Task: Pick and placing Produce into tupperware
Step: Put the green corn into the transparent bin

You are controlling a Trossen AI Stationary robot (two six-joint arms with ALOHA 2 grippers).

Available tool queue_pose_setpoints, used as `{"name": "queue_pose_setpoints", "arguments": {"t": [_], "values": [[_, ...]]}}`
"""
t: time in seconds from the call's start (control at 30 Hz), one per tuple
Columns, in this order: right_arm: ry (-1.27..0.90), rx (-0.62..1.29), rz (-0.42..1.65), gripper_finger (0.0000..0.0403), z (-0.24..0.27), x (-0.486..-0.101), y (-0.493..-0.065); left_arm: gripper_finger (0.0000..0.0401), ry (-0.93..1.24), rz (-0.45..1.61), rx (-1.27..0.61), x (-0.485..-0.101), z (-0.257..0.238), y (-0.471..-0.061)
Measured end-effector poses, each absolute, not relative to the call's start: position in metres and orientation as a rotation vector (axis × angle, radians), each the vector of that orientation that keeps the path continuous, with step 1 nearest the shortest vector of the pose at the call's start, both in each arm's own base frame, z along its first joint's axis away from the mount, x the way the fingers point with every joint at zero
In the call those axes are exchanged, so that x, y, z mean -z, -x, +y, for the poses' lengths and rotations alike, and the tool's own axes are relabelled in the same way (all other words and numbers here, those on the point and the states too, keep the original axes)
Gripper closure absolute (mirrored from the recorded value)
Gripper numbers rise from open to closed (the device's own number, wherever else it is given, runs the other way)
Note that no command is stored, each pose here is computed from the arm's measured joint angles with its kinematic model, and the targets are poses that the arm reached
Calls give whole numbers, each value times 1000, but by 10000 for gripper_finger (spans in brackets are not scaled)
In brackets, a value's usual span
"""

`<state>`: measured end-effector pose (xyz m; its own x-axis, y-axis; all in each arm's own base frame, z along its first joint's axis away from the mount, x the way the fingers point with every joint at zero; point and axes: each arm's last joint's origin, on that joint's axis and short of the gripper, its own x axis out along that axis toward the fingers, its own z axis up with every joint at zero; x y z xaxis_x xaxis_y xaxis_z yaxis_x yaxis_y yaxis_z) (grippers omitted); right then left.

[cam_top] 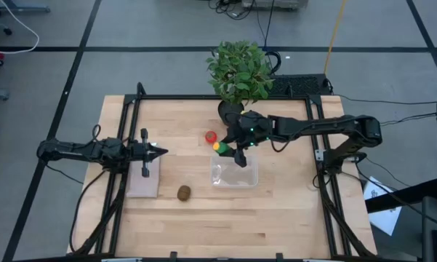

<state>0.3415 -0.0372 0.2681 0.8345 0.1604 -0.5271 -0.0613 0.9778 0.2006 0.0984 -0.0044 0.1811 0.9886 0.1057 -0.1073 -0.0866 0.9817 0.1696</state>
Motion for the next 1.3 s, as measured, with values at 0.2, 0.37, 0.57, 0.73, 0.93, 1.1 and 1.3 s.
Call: {"name": "queue_pose_setpoints", "arguments": {"t": [0.2, 0.37, 0.57, 0.73, 0.93, 1.1, 1.3], "values": [[-181, -118, 679, 195, -40, -259, -353, 398, -166, 117, -97, -181, -4, -98], [-180, -145, 784, 195, -36, -246, -367, 398, -166, 116, -97, -181, -4, -98], [-181, -167, 834, 195, -33, -236, -379, 398, -166, 122, -96, -180, -4, -98], [-188, -171, 899, 195, -31, -228, -377, 398, -165, 124, -96, -180, -4, -98], [-200, -170, 952, 195, -29, -225, -373, 398, -164, 124, -96, -180, -4, -98], [-197, -179, 964, 195, -27, -221, -375, 398, -164, 125, -96, -180, -4, -98], [-191, -177, 1022, 195, -28, -202, -379, 398, -163, 124, -96, -180, -4, -98]]}}
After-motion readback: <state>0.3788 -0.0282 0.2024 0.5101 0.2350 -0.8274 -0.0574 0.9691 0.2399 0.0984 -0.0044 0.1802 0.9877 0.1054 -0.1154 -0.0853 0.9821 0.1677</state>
